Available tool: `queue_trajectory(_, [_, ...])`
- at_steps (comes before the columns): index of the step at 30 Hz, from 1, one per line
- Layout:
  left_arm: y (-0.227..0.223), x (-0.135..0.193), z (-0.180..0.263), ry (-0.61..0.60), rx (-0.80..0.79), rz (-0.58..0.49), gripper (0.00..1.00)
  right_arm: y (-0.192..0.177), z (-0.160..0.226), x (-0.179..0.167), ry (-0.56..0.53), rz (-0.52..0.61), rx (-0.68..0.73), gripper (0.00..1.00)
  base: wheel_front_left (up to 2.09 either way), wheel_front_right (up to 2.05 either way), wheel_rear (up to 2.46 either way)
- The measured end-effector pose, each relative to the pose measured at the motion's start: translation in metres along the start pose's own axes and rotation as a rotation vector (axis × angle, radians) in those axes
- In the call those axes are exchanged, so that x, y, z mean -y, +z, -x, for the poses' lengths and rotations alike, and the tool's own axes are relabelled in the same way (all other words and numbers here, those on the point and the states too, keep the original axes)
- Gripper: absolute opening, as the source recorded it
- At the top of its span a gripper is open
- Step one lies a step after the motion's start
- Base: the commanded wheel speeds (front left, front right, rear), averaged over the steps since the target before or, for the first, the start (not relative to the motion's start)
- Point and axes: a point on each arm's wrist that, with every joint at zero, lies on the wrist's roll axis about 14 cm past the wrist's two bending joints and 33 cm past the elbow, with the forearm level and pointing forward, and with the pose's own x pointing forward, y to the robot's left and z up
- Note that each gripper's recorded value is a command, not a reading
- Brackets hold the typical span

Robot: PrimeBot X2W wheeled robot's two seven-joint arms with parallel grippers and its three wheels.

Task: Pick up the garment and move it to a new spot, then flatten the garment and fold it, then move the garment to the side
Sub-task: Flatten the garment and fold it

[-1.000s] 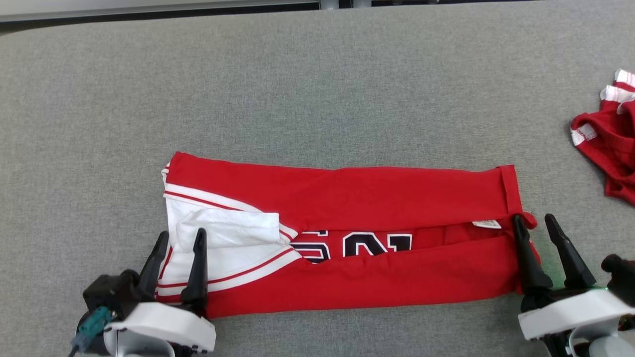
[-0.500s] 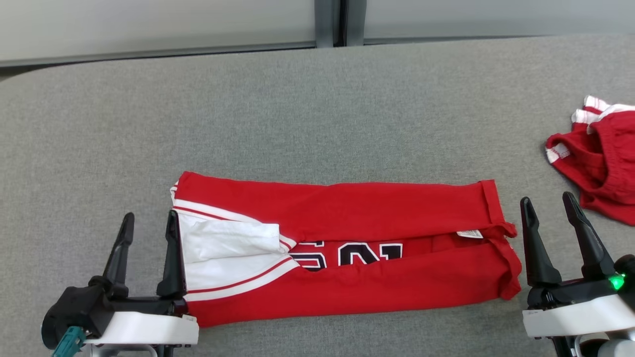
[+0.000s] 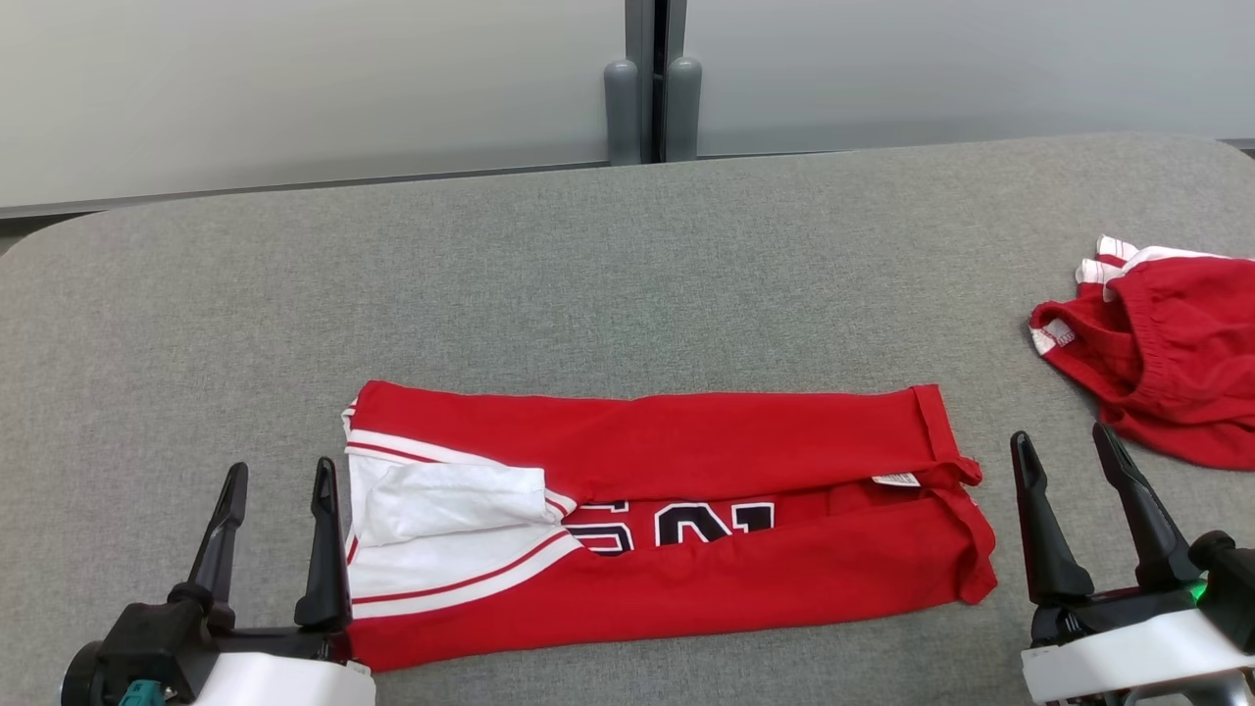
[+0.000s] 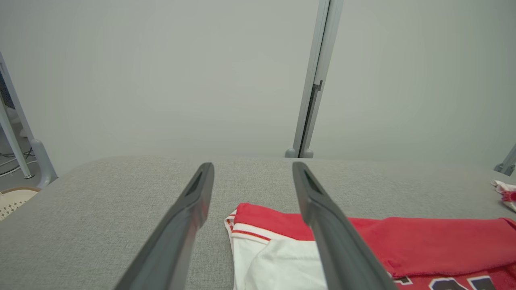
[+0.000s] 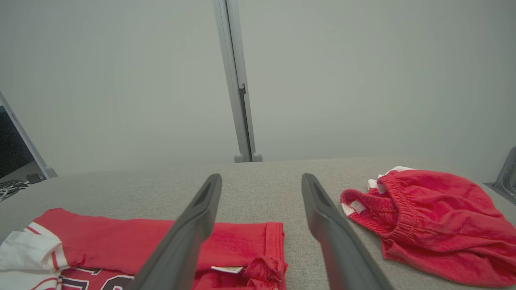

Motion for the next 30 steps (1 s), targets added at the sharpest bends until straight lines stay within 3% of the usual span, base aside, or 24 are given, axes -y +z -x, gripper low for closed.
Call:
queue_trajectory(18, [-0.004,0.001,0.003,0.001,-0.022,-0.001,1.00,-0.012,-0.003,0.003,-0.007,-0.024,-0.038,1.00,0.00,0.00,0.00])
queue_trajectory(30, [-0.002,0.005,-0.019,-0.006,0.001,0.018,1.00,-0.113,-0.027,0.016,-0.050,-0.120,-0.321,1.00,0.00,0.00,0.00])
